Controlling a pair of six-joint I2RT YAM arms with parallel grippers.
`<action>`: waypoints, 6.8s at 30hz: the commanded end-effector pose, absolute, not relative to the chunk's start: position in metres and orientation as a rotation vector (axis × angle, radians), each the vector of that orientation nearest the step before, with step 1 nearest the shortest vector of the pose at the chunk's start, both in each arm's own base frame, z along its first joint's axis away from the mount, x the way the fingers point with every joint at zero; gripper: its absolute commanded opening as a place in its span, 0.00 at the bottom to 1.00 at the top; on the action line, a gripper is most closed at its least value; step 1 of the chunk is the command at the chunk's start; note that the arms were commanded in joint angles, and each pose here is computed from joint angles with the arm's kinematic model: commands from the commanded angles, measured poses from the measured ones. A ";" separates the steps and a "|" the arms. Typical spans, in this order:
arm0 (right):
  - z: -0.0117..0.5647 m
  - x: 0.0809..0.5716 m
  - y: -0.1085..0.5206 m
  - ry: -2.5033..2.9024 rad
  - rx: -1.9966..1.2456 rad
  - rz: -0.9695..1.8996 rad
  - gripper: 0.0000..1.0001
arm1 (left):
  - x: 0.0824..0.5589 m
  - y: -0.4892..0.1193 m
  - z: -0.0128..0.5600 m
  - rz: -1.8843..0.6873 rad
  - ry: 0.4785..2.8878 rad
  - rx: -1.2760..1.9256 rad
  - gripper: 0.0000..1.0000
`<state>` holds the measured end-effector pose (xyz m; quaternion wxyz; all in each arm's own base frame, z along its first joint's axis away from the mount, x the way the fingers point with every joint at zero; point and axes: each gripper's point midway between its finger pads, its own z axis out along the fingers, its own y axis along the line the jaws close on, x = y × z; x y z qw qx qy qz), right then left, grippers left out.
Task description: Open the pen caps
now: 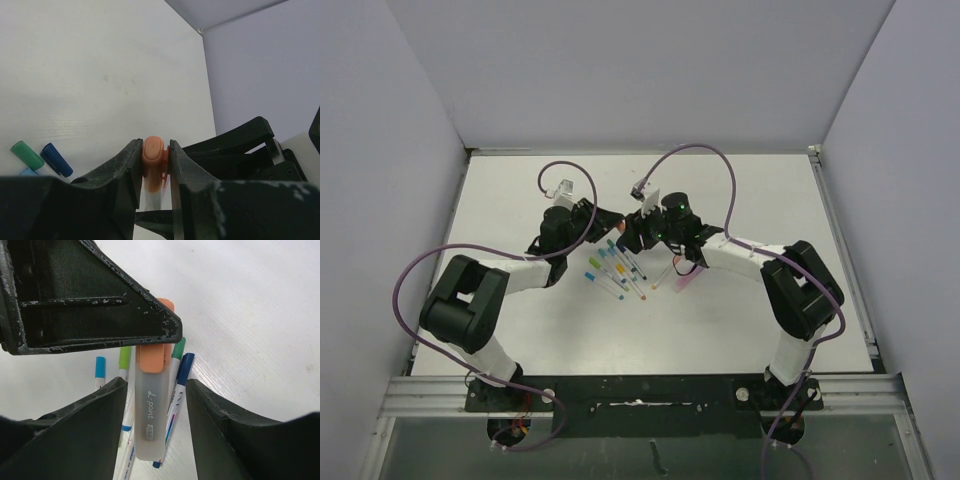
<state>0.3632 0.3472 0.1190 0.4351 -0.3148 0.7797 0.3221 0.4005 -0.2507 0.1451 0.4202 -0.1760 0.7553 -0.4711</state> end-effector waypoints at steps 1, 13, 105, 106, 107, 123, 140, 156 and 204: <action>0.154 0.375 0.359 1.830 -0.786 0.808 0.50 | 0.407 -0.260 0.185 -1.261 1.779 -0.385 0.00; 0.142 0.377 0.363 1.854 -0.796 0.818 0.32 | 0.406 -0.261 0.194 -1.282 1.757 -0.383 0.00; 0.037 0.531 0.342 2.212 -0.517 0.450 0.56 | 0.408 -0.073 0.161 -0.881 1.815 -0.665 0.97; 0.038 0.531 0.342 2.210 -0.515 0.450 0.58 | 0.407 -0.074 0.162 -0.884 1.811 -0.659 0.98; 0.038 0.532 0.341 2.208 -0.515 0.449 0.60 | 0.407 -0.074 0.164 -0.887 1.807 -0.654 0.98; 0.150 0.486 0.290 2.063 -0.501 0.460 0.81 | 0.408 -0.084 0.165 -0.893 1.819 -0.599 0.98; 0.090 0.351 0.288 2.261 -0.859 0.333 0.72 | 0.404 -0.091 0.162 -0.907 1.865 -0.578 0.98; 0.054 0.325 0.295 2.297 -0.934 0.335 0.63 | 0.402 -0.090 0.160 -0.904 1.868 -0.588 0.97; 0.066 0.354 0.307 2.206 -0.851 0.350 0.00 | 0.399 -0.170 0.165 -1.034 1.946 -0.513 0.97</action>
